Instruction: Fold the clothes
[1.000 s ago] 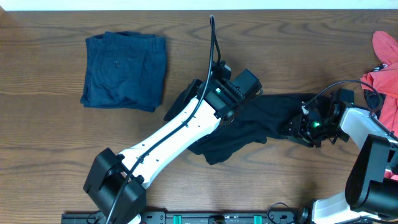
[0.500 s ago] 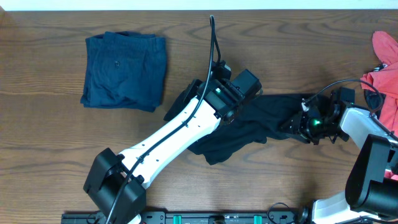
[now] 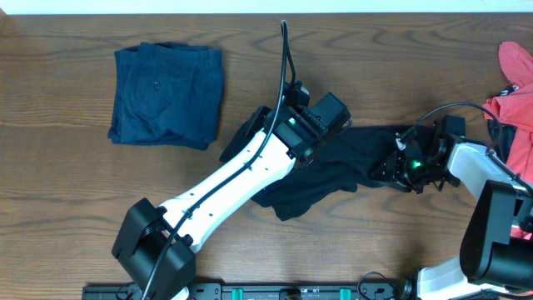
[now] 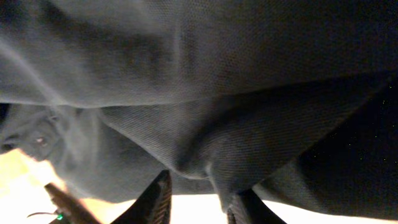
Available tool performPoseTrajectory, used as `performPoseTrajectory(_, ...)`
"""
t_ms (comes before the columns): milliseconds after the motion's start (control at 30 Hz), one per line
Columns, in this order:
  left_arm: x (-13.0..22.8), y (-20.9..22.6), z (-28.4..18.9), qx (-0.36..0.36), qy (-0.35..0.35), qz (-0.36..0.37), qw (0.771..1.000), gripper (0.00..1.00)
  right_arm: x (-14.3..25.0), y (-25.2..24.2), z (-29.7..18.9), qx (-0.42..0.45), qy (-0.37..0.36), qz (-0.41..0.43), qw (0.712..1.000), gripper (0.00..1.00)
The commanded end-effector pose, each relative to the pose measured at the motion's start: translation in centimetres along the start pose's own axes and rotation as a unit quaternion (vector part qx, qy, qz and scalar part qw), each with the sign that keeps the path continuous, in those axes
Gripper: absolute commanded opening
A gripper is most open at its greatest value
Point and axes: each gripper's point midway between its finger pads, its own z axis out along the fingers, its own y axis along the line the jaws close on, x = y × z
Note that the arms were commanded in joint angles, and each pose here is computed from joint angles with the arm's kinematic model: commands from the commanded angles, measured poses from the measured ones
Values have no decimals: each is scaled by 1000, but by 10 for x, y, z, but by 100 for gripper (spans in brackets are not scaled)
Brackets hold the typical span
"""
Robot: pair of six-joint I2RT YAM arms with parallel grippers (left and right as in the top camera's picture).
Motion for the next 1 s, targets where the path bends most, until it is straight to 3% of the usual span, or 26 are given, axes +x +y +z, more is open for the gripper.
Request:
performPoseTrajectory(0,0,6,-4,-3,-4,-3,1000,6,1,-9,3,43,0,-9,999,19)
performPoseTrajectory(100,0,6,-4,-3,-4,-3,1000,6,-3,-5,4,37,-7,-15,999,1)
performPoseTrajectory(300,5,8,-4,-6,3,6,1000,6,-29,42,-30,-71,-63,-37,995,1)
performPoseTrajectory(467,7,19,-14,-7,1,5,1000,6,-63,77,-127,-106,-185,-15,977,1)
performPoseTrajectory(600,0,37,-33,0,-25,2,1000,6,-78,109,-226,-111,-309,-35,944,1)
performPoseTrajectory(833,-6,93,-87,18,-102,-73,992,6,-58,173,-378,-107,-483,-105,863,1)
performPoseTrajectory(967,2,126,-122,33,-153,-102,982,6,-37,197,-422,-102,-526,-125,835,1)
